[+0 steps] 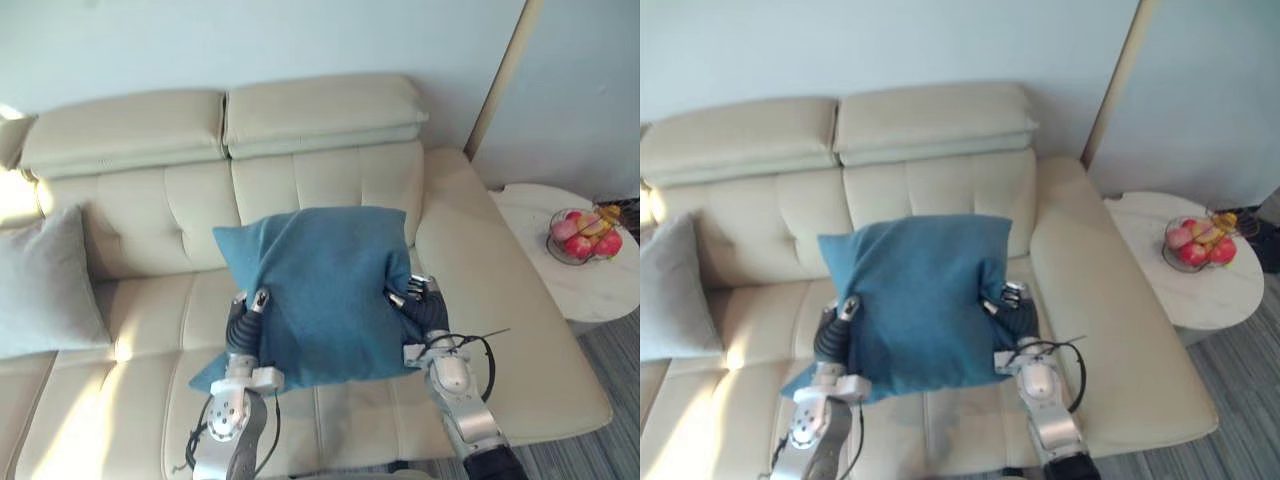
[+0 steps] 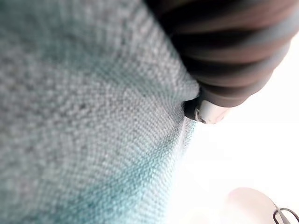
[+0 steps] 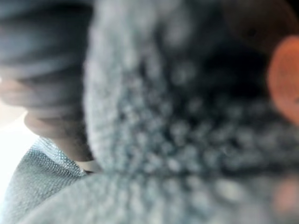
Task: Pick up cushions and gather them together orderly.
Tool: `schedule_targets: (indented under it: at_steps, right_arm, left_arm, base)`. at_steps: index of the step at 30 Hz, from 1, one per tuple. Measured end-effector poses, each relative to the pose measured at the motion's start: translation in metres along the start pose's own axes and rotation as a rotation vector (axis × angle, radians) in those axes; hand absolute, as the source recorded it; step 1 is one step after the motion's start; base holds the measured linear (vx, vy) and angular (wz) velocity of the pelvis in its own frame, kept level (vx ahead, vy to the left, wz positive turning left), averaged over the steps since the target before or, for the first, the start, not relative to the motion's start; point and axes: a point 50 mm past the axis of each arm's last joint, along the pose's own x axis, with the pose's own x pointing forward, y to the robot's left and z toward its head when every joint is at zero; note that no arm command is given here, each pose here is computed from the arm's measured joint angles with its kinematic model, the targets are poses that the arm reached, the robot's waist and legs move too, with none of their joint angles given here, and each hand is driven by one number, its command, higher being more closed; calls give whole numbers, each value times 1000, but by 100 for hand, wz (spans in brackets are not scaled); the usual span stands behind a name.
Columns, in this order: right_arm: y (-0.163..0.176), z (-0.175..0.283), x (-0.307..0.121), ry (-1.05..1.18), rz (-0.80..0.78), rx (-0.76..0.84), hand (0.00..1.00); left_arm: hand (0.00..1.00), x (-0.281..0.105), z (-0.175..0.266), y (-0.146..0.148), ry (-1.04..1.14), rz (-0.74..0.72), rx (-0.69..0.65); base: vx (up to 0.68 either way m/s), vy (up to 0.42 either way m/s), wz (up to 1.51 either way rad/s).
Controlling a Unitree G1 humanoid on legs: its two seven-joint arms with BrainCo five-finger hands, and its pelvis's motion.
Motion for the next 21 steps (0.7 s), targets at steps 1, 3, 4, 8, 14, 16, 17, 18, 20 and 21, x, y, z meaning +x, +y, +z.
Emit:
schedule_targets:
  at_steps: [1,3,4,8,14,16,17,18,20,21]
  right_arm:
    - [1,11,12,-45,-8,1,100]
    - [3,43,41,-160,-35,4,100]
    - [2,48,45,-176,-43,5,100]
    - [-15,122,94,-398,-154,-21,100]
    - [-24,266,145,-705,-290,-40,100]
    - [-27,295,150,-735,-328,-24,0]
    - [-27,307,153,-741,-345,-20,0]
    - [-27,310,154,-738,-350,-20,0]
    - [-31,327,159,-728,-378,-30,0]
    - [-34,336,161,-725,-386,-34,0]
  left_arm:
    - [100,12,7,-3,-43,1,-3]
    - [100,41,28,-11,-153,13,-12]
    - [100,47,32,-13,-169,12,-14]
    - [100,105,84,-43,-375,-33,44]
    - [100,170,195,-74,-692,40,77]
    - [0,185,217,-77,-711,79,94]
    - [0,193,226,-76,-705,107,109]
    - [0,196,228,-75,-701,119,114]
    - [0,205,242,-74,-698,145,140]
    - [0,209,250,-75,-693,143,153]
  base:
    - [-250,11,1]
    - [-209,12,-2]
    - [-110,4,-1]
    - [-130,-2,4]
    - [-93,6,5]
    - [-49,12,14]
    - [-22,3,8]
    - [-19,3,11]
    - [-6,11,10]
    - [0,18,9]
